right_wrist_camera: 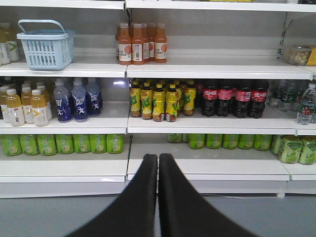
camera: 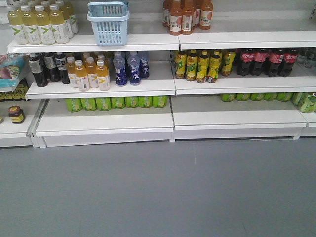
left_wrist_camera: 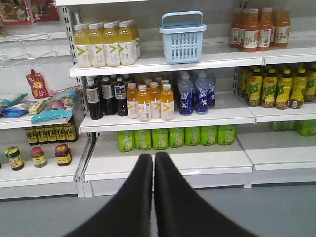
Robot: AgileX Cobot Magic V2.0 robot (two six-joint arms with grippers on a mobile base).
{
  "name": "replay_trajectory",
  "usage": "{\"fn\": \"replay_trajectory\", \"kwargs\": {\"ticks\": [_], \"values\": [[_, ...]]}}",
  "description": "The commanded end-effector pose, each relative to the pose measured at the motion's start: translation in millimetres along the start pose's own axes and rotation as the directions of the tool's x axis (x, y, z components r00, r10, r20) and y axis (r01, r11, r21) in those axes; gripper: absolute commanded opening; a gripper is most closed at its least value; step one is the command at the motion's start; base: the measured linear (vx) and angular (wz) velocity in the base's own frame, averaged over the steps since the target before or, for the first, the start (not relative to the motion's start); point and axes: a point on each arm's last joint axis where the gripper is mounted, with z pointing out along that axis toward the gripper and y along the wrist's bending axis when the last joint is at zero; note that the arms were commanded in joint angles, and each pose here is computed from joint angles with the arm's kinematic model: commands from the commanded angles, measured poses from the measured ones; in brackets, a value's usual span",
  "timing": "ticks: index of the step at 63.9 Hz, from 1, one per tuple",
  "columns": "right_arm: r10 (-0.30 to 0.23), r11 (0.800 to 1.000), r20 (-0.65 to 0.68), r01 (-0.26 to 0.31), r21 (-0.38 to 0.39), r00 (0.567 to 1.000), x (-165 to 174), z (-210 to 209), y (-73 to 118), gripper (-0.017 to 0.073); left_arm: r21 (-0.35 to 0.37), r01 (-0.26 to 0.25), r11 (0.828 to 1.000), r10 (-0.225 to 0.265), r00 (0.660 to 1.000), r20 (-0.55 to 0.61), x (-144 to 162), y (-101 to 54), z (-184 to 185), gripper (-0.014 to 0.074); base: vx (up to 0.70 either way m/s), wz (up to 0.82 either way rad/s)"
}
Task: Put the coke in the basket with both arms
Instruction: 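Drive the base toward the shelf holding the light-blue basket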
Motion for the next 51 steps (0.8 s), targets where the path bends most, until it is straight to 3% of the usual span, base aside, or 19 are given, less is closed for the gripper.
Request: {"fn": "replay_trajectory", "kwargs": {"ticks": [1,51], "values": [[-0.01,1.0,0.081,0.009,0.006,0.997,-5.4,-0.8,-0.4,-0.0002,0.021,0.003,1.0,-0.005,0.993,0.121,-18.3,-1.9,-4.3,-0.0006,0.0,0.0],[-0.01,1.0,0.081,0.009,0.006,0.997,-5.4,-0.8,-0.4,-0.0002,0.021,0.003,1.0,-0.005,0.993,0.121,-18.3,-1.9,-4.3,-0.0006,0.0,0.0]]}}
